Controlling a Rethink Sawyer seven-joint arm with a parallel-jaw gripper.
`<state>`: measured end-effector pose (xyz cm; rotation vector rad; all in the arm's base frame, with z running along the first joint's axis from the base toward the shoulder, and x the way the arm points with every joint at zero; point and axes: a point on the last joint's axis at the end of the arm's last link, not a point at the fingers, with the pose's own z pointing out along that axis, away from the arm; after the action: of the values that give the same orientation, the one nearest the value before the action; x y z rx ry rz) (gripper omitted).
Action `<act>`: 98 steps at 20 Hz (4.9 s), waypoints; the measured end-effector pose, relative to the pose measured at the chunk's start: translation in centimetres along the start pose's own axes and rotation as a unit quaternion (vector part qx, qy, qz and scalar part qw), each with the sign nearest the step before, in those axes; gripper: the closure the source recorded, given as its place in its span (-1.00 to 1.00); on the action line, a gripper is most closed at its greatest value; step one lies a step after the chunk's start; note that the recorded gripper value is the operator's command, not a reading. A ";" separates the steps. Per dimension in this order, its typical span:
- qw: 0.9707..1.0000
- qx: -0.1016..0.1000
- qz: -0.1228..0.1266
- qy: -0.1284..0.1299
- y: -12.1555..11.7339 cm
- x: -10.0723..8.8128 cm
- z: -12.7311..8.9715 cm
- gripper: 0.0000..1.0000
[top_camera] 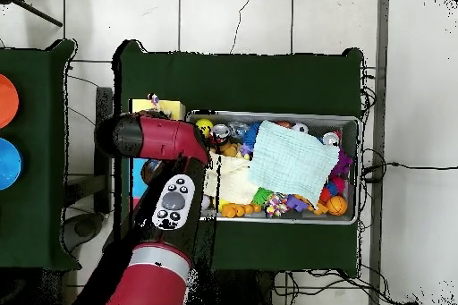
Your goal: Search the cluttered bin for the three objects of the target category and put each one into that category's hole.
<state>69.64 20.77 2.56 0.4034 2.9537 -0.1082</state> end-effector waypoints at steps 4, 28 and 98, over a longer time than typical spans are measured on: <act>1.000 0.000 -0.002 -0.001 0.3 0.1 -0.3 1.00; 1.000 -0.004 -0.006 0.002 1.1 0.0 -6.0 1.00; 1.000 -0.008 0.001 -0.019 0.5 -0.3 -7.7 1.00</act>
<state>68.92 21.87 10.19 0.3982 2.9141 -0.0897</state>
